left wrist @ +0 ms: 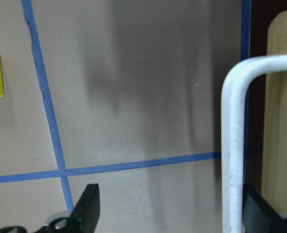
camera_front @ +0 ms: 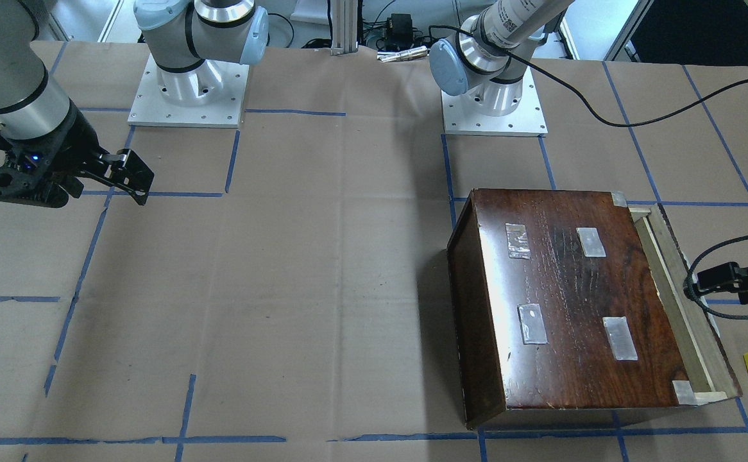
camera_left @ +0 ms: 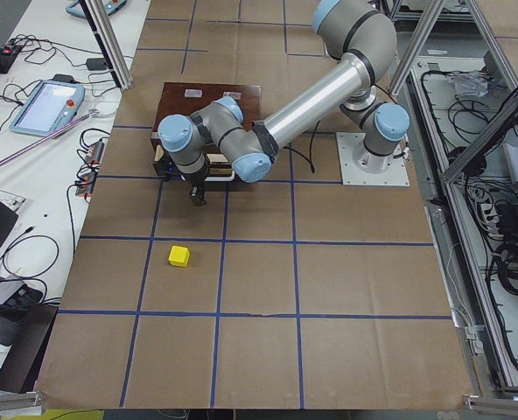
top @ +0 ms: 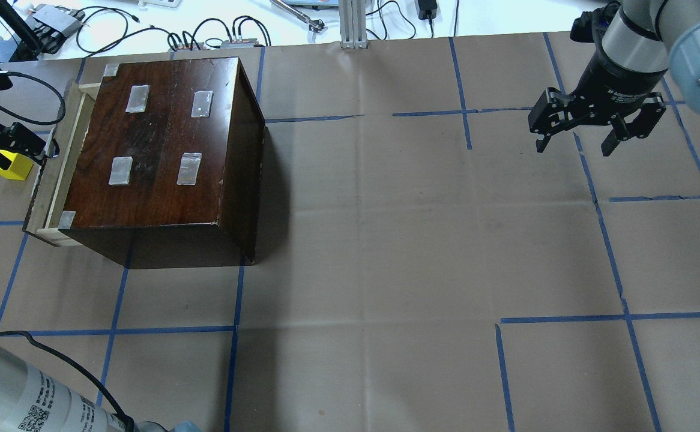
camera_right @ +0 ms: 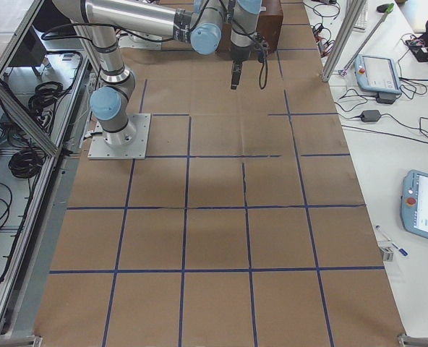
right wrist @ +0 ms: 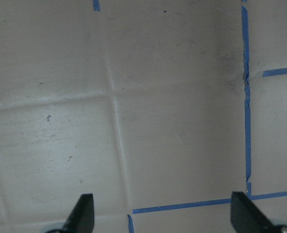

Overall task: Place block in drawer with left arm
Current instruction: 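Pull the drawer outward from the cabinet with the left gripper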

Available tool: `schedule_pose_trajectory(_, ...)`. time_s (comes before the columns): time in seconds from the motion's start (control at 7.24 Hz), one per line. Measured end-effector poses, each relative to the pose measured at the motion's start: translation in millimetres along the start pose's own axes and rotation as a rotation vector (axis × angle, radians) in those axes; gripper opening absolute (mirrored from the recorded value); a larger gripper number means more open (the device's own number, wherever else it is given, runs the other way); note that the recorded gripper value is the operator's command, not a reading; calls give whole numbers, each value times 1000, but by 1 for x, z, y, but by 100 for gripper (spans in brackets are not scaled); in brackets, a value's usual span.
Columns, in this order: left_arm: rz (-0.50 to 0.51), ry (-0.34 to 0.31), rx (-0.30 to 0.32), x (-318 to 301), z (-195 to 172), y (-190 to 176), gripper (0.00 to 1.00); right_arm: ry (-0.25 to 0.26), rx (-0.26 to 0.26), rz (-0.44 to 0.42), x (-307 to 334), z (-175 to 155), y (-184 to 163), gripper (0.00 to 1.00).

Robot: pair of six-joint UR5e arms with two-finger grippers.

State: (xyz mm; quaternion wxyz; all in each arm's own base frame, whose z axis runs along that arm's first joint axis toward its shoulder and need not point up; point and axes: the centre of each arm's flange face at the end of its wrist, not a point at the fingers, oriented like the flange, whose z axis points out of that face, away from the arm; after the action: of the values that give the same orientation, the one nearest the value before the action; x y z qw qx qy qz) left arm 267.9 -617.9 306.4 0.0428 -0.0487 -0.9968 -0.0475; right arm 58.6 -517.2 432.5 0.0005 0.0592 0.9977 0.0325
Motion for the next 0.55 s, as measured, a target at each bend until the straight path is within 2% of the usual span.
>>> schedule_pose_trajectory(0.55, 29, -17, -4, -28, 9, -1, 98, 0, 0, 0, 0, 0, 0, 100)
